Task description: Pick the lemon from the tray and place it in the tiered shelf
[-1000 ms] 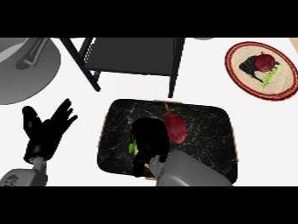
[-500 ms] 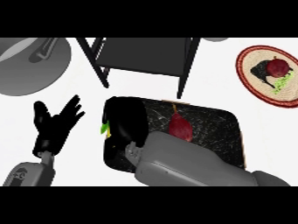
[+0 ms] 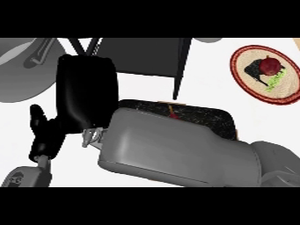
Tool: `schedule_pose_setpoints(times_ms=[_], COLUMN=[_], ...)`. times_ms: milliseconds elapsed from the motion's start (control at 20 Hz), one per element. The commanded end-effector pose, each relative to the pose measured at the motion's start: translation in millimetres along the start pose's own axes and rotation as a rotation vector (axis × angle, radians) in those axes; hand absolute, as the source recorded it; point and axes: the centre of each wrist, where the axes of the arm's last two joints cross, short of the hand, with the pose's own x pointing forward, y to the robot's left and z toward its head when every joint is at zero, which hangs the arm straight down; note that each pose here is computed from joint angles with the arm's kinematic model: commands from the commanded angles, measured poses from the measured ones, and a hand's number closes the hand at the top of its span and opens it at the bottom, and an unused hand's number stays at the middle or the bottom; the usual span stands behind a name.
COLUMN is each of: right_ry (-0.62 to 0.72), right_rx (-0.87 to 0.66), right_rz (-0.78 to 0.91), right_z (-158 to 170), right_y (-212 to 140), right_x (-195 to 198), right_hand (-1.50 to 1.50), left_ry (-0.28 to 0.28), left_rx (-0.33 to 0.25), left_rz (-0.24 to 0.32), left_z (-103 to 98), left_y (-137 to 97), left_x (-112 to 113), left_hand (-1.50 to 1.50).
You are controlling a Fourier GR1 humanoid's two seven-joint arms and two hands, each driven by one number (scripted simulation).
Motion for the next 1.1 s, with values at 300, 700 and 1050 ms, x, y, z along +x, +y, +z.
schedule_pose_setpoints(times_ms=[300, 700, 1050], right_ry=[0.207, 0.254, 0.255], right_rx=[-0.179, -0.253, -0.259], right_rz=[-0.056, -0.111, -0.074], right_z=[-19.2, -58.8, -96.7], right_y=[-77.0, -110.6, -140.7], right_x=[81.6, 85.3, 68.1], right_hand=[1.50, 1.50, 1.50], left_ry=[0.021, 0.022, 0.015], left_rx=[0.037, 0.045, 0.038], left_rz=[0.017, 0.032, 0.023], left_z=[7.6, 8.8, 8.0], left_y=[17.5, 8.5, 7.2], left_x=[-4.3, -21.9, -7.0], left_hand=[0.00, 0.00, 0.00])
